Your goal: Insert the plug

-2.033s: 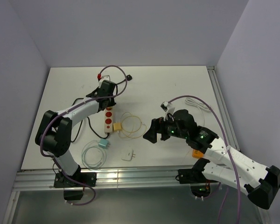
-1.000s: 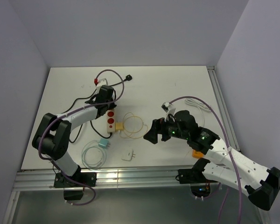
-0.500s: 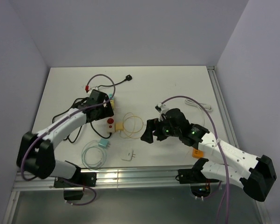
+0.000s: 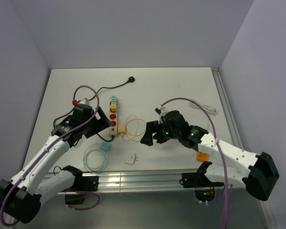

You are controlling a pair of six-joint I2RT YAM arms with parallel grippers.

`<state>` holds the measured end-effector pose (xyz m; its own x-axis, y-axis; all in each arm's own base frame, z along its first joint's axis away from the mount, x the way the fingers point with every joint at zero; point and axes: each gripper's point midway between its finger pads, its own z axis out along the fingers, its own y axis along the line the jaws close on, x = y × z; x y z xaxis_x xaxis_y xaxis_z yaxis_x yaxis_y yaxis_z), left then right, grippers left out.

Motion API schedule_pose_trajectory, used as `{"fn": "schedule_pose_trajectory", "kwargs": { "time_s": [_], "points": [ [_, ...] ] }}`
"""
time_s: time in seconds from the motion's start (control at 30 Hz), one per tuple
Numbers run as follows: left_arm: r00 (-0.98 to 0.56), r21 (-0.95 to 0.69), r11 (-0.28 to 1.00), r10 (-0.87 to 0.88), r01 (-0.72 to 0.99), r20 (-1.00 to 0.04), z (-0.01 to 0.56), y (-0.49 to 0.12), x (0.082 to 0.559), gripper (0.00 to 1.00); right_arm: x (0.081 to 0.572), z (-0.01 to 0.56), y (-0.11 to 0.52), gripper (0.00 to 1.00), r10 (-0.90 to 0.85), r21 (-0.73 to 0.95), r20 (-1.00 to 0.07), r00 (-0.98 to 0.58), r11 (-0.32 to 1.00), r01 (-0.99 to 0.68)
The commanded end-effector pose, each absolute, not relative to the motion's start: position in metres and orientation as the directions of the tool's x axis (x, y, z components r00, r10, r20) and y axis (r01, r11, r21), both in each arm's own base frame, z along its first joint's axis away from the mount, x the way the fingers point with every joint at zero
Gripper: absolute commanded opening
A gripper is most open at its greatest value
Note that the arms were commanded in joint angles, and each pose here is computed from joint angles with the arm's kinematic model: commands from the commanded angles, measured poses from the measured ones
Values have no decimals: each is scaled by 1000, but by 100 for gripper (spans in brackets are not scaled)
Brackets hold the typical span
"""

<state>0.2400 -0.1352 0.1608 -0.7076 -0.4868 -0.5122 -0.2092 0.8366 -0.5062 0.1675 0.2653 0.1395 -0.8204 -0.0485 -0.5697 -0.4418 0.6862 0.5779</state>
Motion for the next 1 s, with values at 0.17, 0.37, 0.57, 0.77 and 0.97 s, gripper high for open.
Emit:
{"fn": "schedule_pose_trajectory", "kwargs": {
  "time_s": [0.17,0.37,0.57,0.77,0.97],
  "points": [
    [-741,-470,785,-582,-404,-334,108,-127,200,72,173,154,267,99,-5,583,-605,-796,678,-448],
    [-722,-441,768,-617,-464,-315,75,-122,181,68,170,154,265,99,4,590,-608,-794,672,-448],
    [-747,-474,820,-526,-320,-406,81,-141,196,66,169,154,266,99,6,599,-603,-798,664,-448],
    [-731,-399,860,-490,-317,-475,80,-136,203,64,167,152,259,99,5,585,-613,-790,676,-449],
    [-746,-309,895,-440,-321,-500,70,-131,209,67,166,152,260,99,0,586,-610,-792,674,-451]
  ]
}}
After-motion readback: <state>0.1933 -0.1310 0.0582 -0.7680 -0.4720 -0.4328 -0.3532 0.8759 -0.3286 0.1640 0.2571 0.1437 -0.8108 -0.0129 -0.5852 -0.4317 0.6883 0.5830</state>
